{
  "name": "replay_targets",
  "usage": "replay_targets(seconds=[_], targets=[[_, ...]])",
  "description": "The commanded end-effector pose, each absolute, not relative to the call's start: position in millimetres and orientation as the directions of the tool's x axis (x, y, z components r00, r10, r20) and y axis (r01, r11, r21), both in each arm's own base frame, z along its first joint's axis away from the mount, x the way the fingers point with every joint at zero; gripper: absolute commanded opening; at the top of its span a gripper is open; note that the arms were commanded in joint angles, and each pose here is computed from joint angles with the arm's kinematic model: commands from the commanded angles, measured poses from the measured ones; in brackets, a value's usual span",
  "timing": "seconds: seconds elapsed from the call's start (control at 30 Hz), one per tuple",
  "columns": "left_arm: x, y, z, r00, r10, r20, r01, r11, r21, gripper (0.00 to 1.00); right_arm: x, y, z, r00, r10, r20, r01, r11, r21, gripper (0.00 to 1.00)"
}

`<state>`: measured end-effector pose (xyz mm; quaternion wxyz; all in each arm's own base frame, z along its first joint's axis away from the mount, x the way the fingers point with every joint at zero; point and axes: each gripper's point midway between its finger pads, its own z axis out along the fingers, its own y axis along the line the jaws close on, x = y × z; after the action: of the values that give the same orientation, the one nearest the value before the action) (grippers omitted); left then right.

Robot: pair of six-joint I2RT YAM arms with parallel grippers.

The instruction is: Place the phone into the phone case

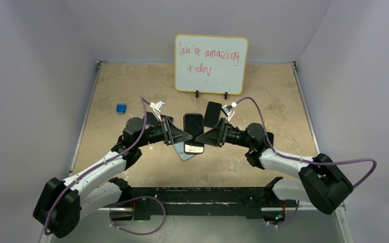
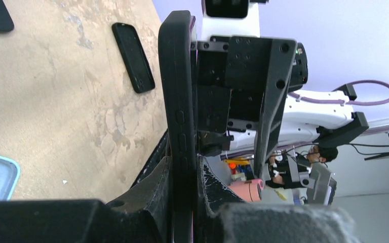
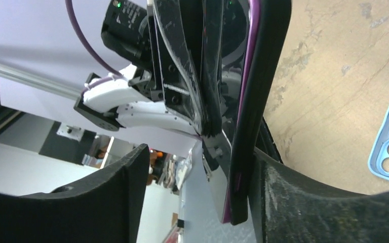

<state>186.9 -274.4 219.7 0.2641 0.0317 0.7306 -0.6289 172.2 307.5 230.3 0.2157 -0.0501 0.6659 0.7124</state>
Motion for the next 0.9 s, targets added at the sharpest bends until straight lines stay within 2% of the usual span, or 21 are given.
replay_targets(seconds=[0.0, 0.17, 0.3, 0.4, 0.53, 0.6, 0.7, 0.87], targets=[[193, -272, 265, -0.774, -0.38, -0.506, 0.503, 0.115, -0.856, 0.0, 160, 309, 224, -0.888, 0.198, -0.415, -0.423, 0.001, 0.906, 0.71], [194, -270, 276, -0.752, -0.408, -0.519, 0.531, 0.092, -0.842, 0.0, 160, 310, 220, -0.889, 0.192, -0.416, -0.42, 0.023, 0.907, 0.73], [196, -269, 276, -0.737, -0.421, -0.529, 0.541, 0.1, -0.835, 0.0, 160, 310, 219, -0.895, 0.186, -0.405, -0.408, 0.021, 0.913, 0.66], [200, -269, 267, -0.733, -0.413, -0.54, 0.532, 0.146, -0.834, 0.0, 162, 308, 217, -0.9, 0.208, -0.383, -0.385, 0.032, 0.922, 0.54], [210, -266, 241, -0.732, -0.398, -0.553, 0.49, 0.257, -0.833, 0.0, 165, 307, 216, -0.912, 0.227, -0.341, -0.338, 0.052, 0.94, 0.18], [217, -262, 226, -0.717, -0.38, -0.585, 0.48, 0.339, -0.809, 0.0, 167, 307, 216, -0.92, 0.239, -0.312, -0.306, 0.06, 0.95, 0.07], [226, -253, 203, -0.694, -0.296, -0.656, 0.48, 0.489, -0.728, 0.0, 173, 309, 212, -0.931, 0.249, -0.268, -0.251, 0.098, 0.963, 0.0], [223, -251, 205, -0.68, -0.27, -0.681, 0.508, 0.496, -0.704, 0.0, 176, 312, 210, -0.935, 0.237, -0.264, -0.245, 0.109, 0.963, 0.0]])
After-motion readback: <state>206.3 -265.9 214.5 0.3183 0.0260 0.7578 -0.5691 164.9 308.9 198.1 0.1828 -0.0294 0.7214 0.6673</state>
